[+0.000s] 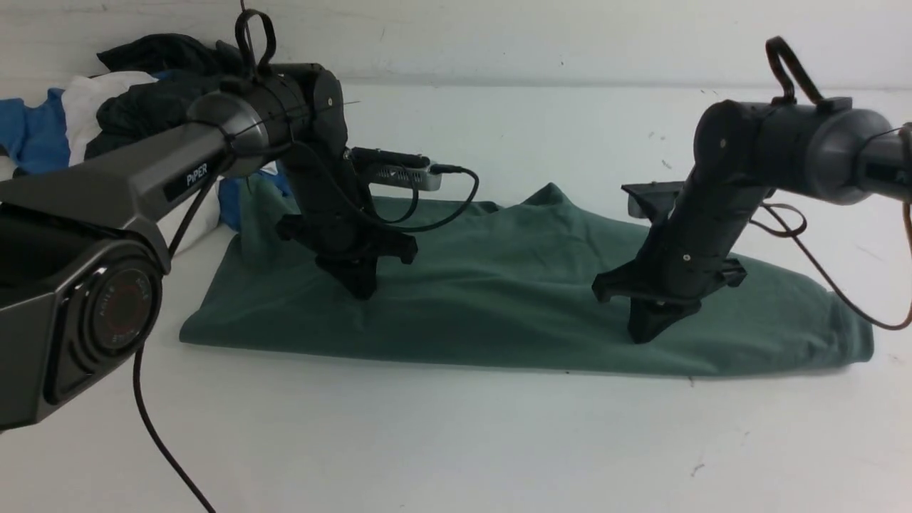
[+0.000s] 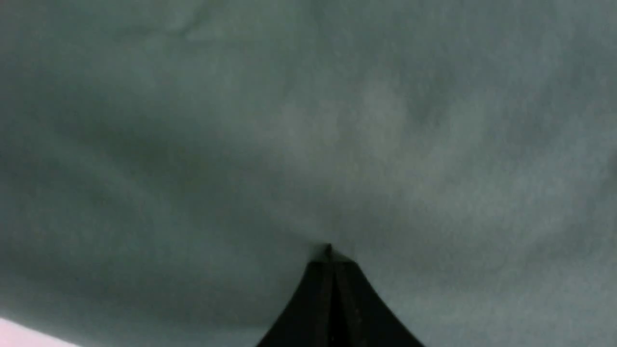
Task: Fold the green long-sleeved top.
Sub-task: Use both arms to drag the lower edge of the fabric forward and fold it over the upper edge
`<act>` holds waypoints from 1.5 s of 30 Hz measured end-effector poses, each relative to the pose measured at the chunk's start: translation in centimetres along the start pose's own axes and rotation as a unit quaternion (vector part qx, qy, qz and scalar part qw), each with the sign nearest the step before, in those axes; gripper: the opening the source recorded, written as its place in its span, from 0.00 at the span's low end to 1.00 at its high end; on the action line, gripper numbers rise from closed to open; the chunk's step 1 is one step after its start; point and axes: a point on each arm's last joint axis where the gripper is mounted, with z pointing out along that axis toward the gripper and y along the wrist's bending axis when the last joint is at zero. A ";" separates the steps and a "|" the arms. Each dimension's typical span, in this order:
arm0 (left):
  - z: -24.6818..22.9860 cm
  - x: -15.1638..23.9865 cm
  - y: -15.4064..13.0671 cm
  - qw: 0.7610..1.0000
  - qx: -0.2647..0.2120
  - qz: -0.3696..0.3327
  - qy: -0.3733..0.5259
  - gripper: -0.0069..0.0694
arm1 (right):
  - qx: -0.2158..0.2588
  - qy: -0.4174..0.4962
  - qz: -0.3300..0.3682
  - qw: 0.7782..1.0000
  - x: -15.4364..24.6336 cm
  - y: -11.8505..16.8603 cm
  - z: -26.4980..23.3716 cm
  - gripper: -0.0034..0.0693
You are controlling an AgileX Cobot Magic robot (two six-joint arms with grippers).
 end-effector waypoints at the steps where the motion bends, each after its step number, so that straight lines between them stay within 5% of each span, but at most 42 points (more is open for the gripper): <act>1: 0.0 0.2 0.0 1.000 0.000 -0.001 0.002 0.08 | 0.001 0.006 -0.001 1.000 0.1 0.0 0.1 0.03; 23: -2.5 14.3 -3.3 0.999 -0.020 0.013 0.024 0.08 | 0.004 0.009 0.011 1.000 12.0 0.7 -3.9 0.03; 30: -9.0 12.9 -3.3 0.999 -0.028 0.012 -0.018 0.08 | -0.004 -0.025 0.004 1.000 13.0 1.4 -7.3 0.03; 33: -11.4 10.7 -1.2 0.999 -0.033 -0.016 -0.022 0.08 | -0.011 -0.038 0.006 0.999 13.2 1.7 -8.2 0.03; 39: -9.7 7.6 3.1 0.998 -0.043 -0.052 -0.014 0.09 | -0.021 -0.039 0.007 0.999 13.2 1.8 -8.2 0.03; 45: -5.1 6.4 4.2 0.999 -0.028 0.021 0.026 0.17 | -0.024 -0.045 0.008 0.999 13.1 1.9 -8.2 0.03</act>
